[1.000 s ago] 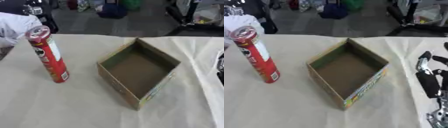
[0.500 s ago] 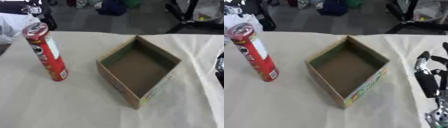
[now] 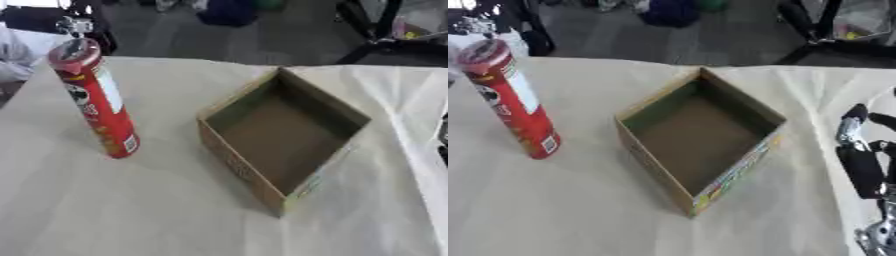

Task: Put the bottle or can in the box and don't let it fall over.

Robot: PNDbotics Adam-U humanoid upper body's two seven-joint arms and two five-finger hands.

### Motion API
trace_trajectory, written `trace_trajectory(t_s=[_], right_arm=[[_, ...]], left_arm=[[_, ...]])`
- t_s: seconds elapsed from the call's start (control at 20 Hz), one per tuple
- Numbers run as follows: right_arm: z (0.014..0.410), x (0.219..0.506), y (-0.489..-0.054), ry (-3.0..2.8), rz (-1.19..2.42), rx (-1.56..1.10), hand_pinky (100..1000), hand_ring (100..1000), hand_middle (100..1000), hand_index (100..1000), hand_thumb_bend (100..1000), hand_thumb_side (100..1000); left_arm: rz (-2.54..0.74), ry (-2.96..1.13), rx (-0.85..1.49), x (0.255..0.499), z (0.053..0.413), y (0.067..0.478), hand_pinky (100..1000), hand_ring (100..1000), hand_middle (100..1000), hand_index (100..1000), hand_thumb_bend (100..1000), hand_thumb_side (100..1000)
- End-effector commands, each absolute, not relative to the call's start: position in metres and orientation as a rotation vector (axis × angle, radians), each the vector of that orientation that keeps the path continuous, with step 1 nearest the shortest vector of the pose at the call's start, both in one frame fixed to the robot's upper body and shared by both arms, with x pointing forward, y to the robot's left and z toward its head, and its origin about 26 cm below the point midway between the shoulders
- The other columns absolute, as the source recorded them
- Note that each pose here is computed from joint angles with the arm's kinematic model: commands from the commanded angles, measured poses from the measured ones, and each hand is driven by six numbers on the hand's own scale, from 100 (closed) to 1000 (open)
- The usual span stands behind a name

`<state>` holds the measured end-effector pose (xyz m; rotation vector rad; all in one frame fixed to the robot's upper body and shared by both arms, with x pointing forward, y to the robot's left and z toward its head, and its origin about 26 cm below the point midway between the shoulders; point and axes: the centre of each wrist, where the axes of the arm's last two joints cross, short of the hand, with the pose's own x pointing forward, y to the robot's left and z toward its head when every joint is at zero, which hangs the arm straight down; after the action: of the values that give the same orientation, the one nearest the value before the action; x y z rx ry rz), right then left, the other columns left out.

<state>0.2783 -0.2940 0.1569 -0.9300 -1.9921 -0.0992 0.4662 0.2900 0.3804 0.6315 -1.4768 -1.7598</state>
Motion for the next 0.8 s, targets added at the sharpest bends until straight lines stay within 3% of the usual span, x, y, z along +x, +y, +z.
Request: trace_trajectory(t_s=[0.05, 0.8], right_arm=[[0.164, 0.2773, -0.2931, -2.018, -0.11, -0.931, 362, 758, 963, 948, 100, 612], [0.1641, 0.2777, -0.2918, -2.024, -0.129, -0.926, 360, 755, 963, 949, 100, 614]], left_arm=[[-1.87, -1.459, 0.661, 0.4601, 0.3978, 0.2939, 781, 891, 872, 861, 100, 940], [-1.893, -1.378, 0.725, 0.4632, 0.3917, 0.2983, 786, 897, 877, 859, 100, 977]])
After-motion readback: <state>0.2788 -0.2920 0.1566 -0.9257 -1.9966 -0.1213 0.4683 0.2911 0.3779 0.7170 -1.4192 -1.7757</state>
